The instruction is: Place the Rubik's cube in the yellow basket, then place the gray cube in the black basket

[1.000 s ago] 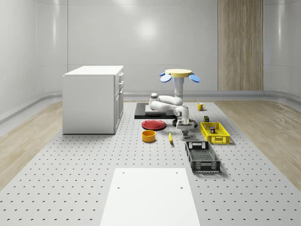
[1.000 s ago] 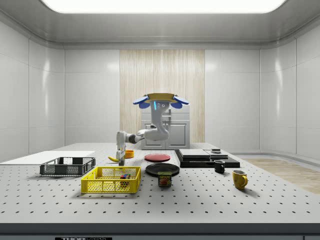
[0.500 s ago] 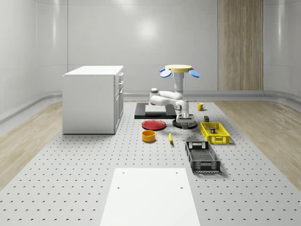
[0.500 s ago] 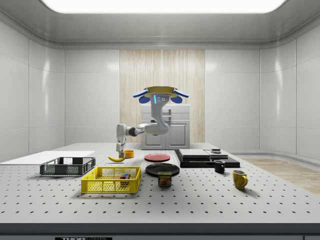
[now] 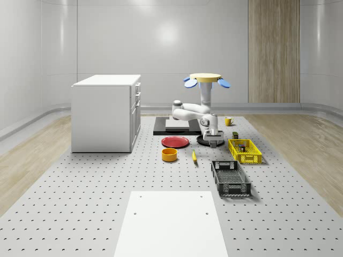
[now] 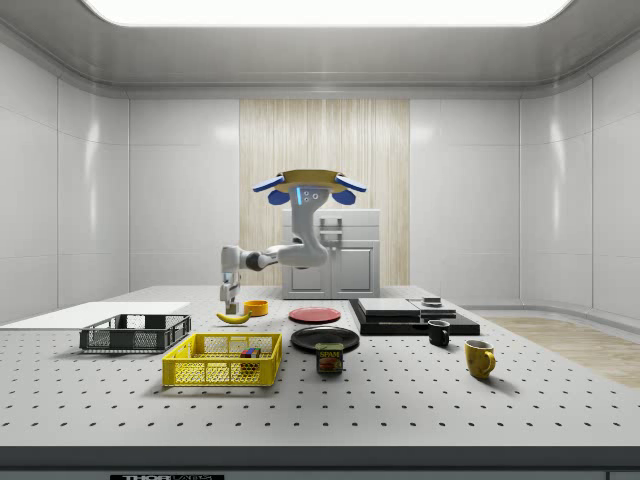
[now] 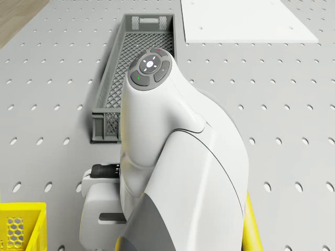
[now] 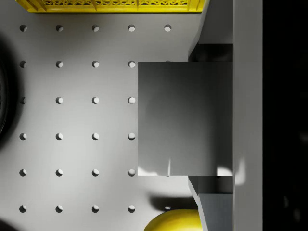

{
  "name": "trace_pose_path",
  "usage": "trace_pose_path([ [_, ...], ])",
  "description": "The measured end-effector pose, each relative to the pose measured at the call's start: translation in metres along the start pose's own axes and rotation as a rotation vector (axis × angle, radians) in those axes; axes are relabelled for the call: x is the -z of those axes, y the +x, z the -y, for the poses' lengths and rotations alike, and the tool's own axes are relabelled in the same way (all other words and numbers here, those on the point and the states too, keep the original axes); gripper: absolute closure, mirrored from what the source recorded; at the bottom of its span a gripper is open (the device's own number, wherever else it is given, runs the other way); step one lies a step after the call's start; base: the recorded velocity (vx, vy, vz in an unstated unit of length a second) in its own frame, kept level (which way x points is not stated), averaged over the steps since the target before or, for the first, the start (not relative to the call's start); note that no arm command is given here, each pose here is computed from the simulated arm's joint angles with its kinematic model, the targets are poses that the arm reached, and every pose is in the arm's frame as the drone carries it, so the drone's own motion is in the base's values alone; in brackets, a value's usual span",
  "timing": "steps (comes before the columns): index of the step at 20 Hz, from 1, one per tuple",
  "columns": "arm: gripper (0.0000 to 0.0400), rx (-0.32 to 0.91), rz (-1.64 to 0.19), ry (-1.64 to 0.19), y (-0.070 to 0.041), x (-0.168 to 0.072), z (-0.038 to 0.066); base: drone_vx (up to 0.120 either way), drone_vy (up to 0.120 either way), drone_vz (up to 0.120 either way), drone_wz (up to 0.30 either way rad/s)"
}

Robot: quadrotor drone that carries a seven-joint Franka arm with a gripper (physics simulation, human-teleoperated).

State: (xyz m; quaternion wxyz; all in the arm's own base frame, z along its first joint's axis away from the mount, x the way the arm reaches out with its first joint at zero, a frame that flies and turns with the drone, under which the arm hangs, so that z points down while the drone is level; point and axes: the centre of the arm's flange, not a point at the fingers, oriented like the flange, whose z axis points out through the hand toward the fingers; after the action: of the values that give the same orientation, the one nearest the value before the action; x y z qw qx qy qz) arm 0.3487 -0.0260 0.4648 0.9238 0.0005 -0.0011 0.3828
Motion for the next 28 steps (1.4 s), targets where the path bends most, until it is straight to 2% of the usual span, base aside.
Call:
trace_pose_path([
  [8,0.015,0.0,0.0,0.0,0.0,0.0001,0.0,0.12,0.11,0.0,0.0],
  [28,0.015,0.0,0.0,0.0,0.0,0.0001,0.0,0.12,0.0,0.0,0.0],
])
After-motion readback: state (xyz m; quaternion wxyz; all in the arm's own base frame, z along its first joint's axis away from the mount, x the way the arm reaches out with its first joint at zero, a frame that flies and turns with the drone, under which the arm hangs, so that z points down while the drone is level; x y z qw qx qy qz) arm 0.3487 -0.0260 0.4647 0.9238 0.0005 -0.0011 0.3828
